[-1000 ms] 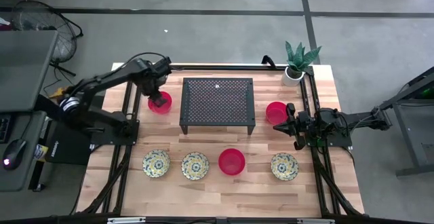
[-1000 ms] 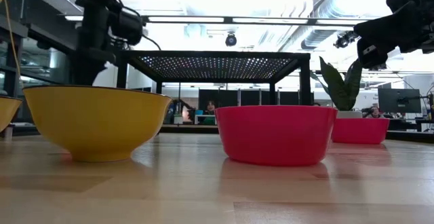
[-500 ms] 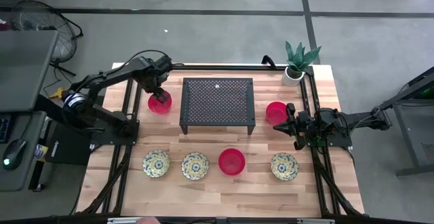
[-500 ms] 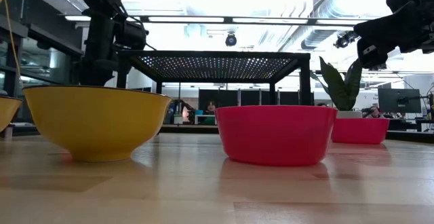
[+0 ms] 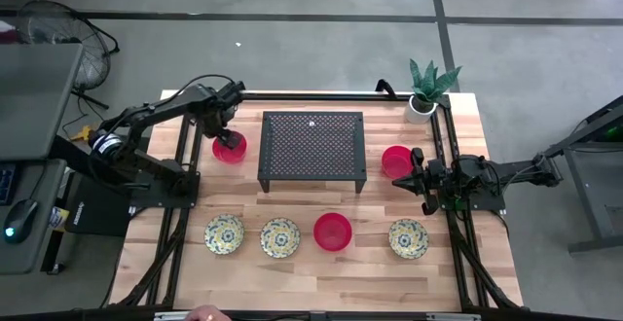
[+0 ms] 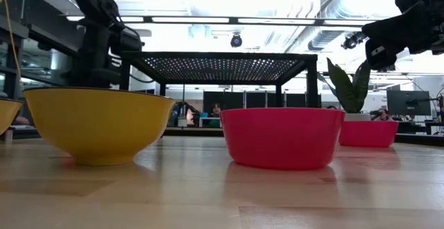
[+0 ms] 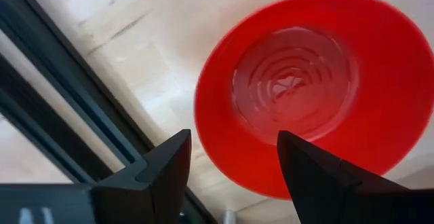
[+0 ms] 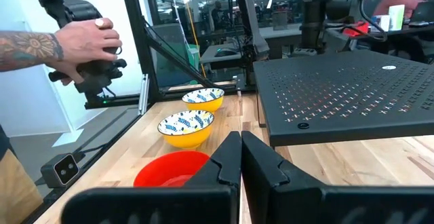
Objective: Pick & Place Mini bowls
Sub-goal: Put the top left red bowl on the shelf
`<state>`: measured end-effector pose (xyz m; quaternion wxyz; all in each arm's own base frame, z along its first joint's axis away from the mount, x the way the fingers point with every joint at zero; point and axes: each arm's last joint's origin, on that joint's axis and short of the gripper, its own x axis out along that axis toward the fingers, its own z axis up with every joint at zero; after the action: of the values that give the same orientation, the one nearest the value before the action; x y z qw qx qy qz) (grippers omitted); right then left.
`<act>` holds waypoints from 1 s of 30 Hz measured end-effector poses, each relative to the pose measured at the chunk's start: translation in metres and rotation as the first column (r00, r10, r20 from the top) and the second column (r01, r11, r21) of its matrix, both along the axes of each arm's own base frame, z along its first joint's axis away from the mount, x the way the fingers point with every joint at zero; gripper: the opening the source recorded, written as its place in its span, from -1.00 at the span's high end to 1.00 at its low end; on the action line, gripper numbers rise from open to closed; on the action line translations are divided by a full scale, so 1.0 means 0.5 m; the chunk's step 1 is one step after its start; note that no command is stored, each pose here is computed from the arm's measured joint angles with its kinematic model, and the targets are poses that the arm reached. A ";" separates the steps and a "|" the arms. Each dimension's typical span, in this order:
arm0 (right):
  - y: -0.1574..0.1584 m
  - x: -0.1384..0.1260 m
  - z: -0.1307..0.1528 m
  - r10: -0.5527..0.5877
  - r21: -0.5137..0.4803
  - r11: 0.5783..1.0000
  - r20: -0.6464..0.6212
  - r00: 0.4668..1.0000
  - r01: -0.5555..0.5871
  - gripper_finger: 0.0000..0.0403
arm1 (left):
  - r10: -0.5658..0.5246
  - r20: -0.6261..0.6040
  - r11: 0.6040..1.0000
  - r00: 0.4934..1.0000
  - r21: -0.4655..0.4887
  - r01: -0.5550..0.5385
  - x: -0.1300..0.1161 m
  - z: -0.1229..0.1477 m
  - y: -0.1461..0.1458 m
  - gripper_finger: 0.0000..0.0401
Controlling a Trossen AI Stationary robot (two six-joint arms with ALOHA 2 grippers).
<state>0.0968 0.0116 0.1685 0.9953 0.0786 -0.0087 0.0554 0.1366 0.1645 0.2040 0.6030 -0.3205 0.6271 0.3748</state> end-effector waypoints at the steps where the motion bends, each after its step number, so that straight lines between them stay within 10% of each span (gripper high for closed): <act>1: 0.000 0.000 0.000 0.000 0.000 1.000 0.000 1.000 0.000 1.00 | 0.002 -0.001 1.000 1.000 -0.005 -0.002 -0.001 -0.002 -0.001 -0.07; 11: 0.000 0.000 0.000 0.000 0.000 1.000 0.000 1.000 0.000 1.00 | 0.057 0.001 0.996 0.998 -0.065 -0.057 -0.021 -0.042 -0.012 0.03; 30: 0.000 0.000 0.000 0.000 0.000 1.000 0.000 1.000 0.000 1.00 | 0.089 0.007 0.994 0.996 -0.063 -0.089 -0.024 -0.043 -0.009 0.82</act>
<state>0.0968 0.0116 0.1686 0.9953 0.0786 -0.0089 0.0554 0.1245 0.1602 0.1824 0.5782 -0.3687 0.6209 0.3798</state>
